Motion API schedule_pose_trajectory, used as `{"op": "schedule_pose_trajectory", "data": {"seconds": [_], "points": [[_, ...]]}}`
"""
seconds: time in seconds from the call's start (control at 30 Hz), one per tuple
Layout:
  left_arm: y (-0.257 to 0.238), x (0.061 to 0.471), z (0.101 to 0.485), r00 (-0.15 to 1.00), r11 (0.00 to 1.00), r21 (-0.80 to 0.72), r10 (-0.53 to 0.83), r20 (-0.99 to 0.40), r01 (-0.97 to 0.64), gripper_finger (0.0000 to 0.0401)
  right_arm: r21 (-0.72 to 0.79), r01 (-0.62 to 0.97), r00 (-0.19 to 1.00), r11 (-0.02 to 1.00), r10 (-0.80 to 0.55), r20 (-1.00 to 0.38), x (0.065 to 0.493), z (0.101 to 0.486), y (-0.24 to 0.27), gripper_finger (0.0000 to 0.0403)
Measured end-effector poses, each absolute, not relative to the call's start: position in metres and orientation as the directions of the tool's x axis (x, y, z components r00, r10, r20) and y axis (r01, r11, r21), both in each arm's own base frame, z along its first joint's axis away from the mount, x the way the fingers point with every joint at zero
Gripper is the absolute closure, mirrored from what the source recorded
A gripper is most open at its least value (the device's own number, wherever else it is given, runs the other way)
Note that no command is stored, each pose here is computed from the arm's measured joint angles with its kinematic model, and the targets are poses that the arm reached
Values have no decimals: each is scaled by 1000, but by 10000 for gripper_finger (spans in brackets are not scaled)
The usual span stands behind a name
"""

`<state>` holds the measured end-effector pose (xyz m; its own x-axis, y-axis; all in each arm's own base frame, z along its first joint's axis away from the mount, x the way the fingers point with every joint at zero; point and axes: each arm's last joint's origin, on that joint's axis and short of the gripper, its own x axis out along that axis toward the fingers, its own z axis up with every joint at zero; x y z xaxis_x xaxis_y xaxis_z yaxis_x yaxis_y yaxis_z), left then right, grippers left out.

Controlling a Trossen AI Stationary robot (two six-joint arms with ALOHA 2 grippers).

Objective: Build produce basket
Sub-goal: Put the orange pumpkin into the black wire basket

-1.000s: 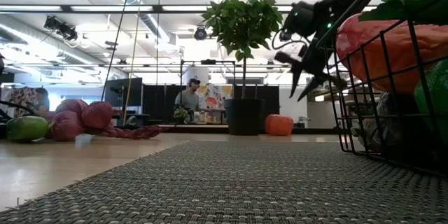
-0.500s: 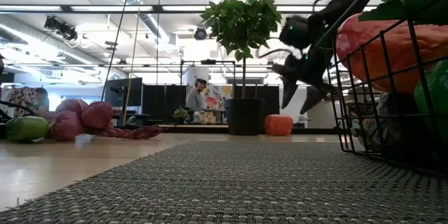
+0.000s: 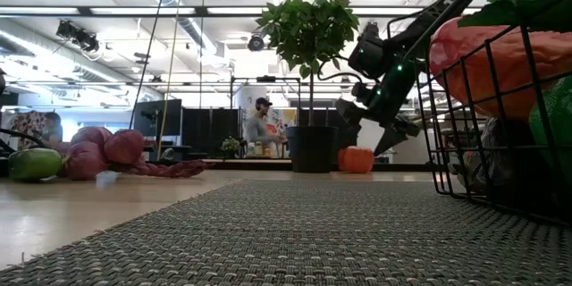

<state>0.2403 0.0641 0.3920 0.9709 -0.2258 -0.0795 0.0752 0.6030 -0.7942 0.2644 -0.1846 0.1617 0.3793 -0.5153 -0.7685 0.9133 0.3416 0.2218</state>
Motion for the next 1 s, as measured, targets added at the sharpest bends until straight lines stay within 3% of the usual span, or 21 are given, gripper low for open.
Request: {"op": "schedule_pose_trajectory", "data": {"seconds": [0.47,0.67,1.0], "points": [[64,240,392,971,561,-826,-226,-81,61,268,183,948,309,260,-618,-723,258,158,-204,7],[64,240,392,971,553,-831,-226,-83,58,268,201,940,329,275,-577,-747,266,134,-208,7],[64,240,391,970,540,-840,-226,-86,51,268,169,947,307,273,-619,-723,270,134,-209,29]]}}
